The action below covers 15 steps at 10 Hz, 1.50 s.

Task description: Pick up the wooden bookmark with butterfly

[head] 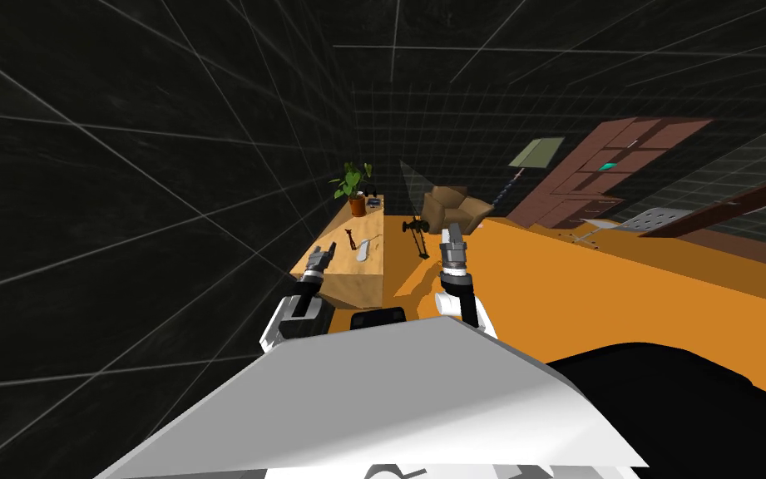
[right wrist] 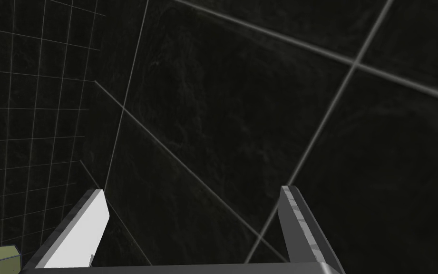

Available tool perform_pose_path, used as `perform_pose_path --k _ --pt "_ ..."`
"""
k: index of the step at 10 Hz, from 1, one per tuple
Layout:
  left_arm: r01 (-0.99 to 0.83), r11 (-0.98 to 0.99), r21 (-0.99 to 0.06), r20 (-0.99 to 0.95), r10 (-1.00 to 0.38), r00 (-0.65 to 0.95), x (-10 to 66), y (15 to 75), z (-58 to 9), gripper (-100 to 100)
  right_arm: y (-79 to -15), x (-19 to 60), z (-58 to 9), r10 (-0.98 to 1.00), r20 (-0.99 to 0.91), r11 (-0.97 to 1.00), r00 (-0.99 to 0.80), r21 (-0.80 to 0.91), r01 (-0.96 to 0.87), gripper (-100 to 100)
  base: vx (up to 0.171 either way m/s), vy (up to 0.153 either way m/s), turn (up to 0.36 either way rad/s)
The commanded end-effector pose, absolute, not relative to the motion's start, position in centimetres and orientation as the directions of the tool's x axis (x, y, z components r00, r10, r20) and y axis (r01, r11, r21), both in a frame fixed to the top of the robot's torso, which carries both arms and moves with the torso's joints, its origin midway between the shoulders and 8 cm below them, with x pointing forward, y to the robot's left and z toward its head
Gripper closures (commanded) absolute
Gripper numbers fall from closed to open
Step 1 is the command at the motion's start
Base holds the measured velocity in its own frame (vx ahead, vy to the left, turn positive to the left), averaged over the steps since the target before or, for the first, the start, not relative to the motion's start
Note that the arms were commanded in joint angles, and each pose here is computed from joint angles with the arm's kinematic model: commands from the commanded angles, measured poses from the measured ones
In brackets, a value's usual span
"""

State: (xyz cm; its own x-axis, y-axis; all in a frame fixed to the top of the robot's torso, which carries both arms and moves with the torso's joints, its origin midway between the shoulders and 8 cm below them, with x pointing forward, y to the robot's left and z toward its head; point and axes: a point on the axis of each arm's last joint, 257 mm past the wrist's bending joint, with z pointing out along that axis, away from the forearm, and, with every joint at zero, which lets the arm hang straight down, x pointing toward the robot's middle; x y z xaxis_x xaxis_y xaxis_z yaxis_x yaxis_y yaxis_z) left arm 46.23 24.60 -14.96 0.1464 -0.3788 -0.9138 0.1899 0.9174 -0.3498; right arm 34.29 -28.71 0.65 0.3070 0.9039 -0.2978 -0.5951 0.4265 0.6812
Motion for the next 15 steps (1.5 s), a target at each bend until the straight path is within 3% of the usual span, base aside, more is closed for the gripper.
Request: perform_pose_path --k 1,10,15 --pt "0.160 0.939 -0.303 -0.936 -0.325 0.133 47.0 24.9 -16.2 -100 -28.7 34.3 0.7 0.904 -0.298 0.426 0.307 0.681 -0.595 0 0.020 -0.004 -0.090" --pt "0.025 0.998 -0.058 -0.998 -0.059 0.033 50.6 26.2 -21.9 -100 -28.7 34.3 0.6 0.904 -0.298 0.427 0.307 0.681 -0.595 0 0.023 -0.002 -0.093" --pt "-0.020 0.996 -0.089 -0.996 -0.089 -0.008 51.8 23.1 -23.9 -100 -28.7 34.3 0.6 0.904 -0.298 0.427 0.307 0.681 -0.595 0 0.014 0.000 -0.061"
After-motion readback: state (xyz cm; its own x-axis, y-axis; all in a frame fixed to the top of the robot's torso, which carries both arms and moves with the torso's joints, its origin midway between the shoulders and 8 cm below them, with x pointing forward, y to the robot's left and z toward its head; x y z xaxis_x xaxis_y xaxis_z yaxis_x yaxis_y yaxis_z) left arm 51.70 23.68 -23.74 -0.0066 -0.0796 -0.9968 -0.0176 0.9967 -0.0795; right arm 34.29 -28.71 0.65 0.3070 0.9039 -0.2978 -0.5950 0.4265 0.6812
